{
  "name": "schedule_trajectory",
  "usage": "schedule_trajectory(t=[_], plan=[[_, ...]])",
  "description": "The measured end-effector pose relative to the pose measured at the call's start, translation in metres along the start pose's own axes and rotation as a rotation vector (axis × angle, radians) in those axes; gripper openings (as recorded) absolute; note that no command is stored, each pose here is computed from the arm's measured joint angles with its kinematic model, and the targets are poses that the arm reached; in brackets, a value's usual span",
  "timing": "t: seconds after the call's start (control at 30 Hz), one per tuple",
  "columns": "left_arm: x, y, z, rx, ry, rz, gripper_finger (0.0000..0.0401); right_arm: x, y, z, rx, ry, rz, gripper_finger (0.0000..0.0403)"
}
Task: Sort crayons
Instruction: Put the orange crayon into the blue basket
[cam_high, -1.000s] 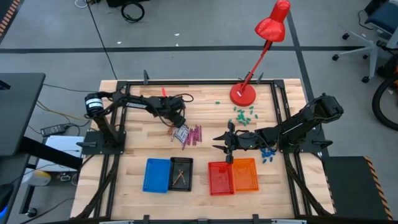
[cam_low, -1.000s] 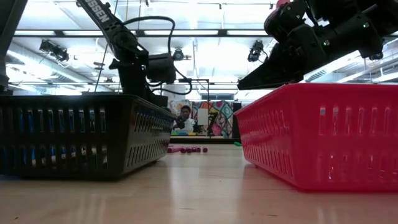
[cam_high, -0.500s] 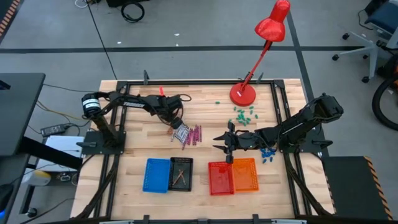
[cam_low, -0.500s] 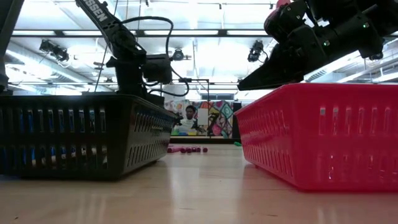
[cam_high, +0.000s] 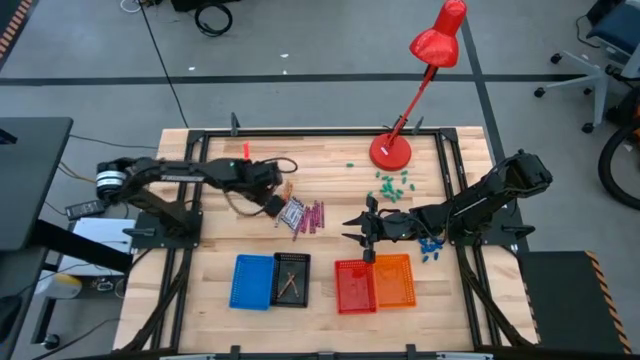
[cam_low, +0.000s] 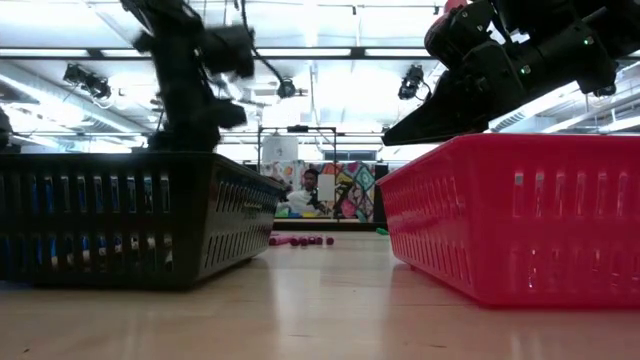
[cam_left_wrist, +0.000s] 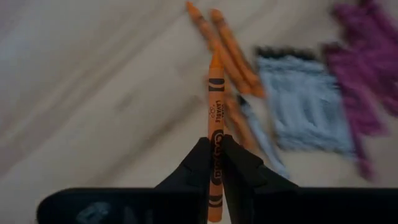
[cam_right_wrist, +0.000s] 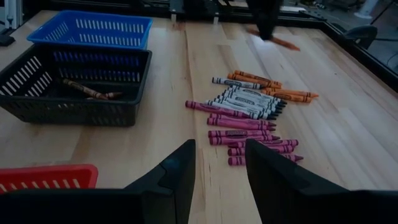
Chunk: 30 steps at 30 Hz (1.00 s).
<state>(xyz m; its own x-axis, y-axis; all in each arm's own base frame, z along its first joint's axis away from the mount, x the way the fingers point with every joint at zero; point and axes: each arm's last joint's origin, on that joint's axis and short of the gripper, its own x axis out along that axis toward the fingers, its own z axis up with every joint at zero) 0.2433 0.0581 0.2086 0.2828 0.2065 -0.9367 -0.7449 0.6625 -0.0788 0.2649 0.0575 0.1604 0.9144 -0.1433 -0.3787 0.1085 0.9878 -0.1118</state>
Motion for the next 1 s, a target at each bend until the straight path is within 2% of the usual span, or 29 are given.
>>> schedule_trajectory(t=[0.2, 0.4, 0.53, 0.7, 0.83, 1.0], plan=[[-0.042, -0.022, -0.036, -0.074, -0.014, -0.114, 0.0032, 0.0, 0.0, 0.0, 0.001, -0.004, 0.0, 0.0144], [-0.066, -0.046, -0.085, -0.135, 0.057, -0.176, 0.0032, 0.0, 0.0, 0.0, 0.01, 0.002, 0.003, 0.0144], [-0.075, -0.057, -0.118, -0.184, 0.114, -0.169, 0.0032, -0.001, 0.002, 0.0, 0.016, -0.003, 0.011, 0.0144], [-0.087, -0.067, -0.152, -0.299, 0.147, -0.208, 0.0032, -0.001, 0.003, 0.0, 0.017, -0.006, 0.013, 0.0144], [-0.089, -0.076, -0.172, -0.357, 0.144, -0.231, 0.0032, -0.001, 0.003, 0.001, 0.018, -0.009, 0.014, 0.0144], [-0.076, -0.094, -0.188, -0.379, 0.147, -0.231, 0.0032, -0.001, 0.003, 0.001, 0.02, -0.013, 0.013, 0.0144]])
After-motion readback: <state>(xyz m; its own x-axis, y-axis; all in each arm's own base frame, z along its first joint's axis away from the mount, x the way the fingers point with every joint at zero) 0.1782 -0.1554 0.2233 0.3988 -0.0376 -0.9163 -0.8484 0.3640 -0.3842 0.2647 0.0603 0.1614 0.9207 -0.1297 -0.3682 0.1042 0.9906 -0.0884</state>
